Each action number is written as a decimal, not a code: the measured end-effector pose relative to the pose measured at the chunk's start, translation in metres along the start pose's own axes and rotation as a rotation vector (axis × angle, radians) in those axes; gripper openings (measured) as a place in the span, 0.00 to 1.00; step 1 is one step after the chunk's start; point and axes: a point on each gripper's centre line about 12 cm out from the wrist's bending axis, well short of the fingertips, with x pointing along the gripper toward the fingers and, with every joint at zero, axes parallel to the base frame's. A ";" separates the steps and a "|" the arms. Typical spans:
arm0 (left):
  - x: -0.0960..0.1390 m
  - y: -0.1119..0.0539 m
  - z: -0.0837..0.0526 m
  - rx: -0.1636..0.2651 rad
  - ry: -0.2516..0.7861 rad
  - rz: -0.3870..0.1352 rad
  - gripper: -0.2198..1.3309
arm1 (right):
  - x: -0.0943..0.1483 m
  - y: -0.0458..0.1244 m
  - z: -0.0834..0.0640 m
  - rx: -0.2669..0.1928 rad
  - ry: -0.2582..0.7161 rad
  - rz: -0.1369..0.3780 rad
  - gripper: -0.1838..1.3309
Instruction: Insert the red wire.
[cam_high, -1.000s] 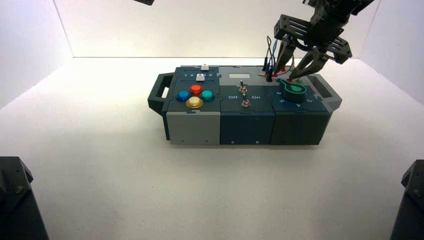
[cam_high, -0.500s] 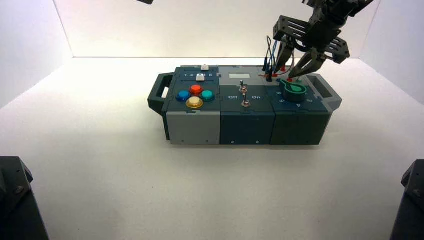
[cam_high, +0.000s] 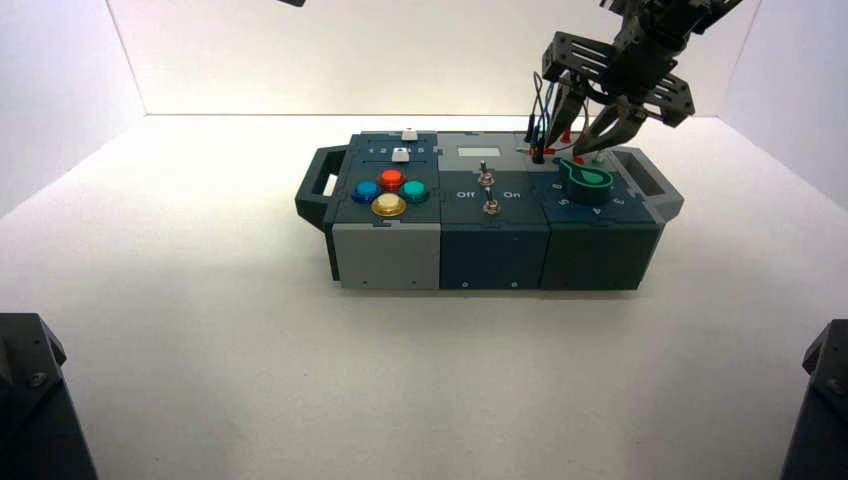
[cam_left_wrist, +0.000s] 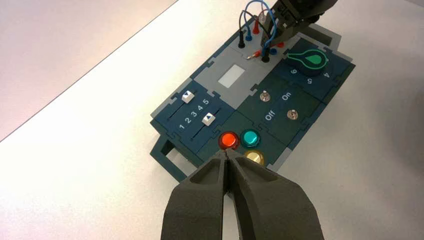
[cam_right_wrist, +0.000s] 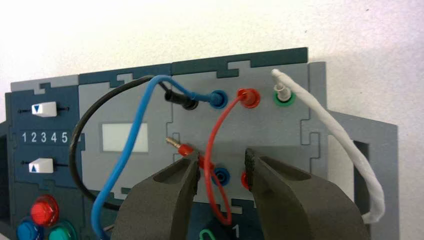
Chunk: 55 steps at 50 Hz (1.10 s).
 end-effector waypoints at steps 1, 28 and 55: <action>0.000 0.000 0.000 -0.003 0.000 0.001 0.03 | 0.000 0.001 0.000 -0.002 -0.001 0.001 0.76; -0.001 0.000 0.000 0.002 -0.004 0.001 0.03 | 0.000 0.002 -0.001 -0.004 0.005 0.003 0.73; 0.000 -0.014 0.001 0.068 0.001 -0.047 0.04 | 0.000 0.002 -0.001 -0.004 0.006 0.002 0.69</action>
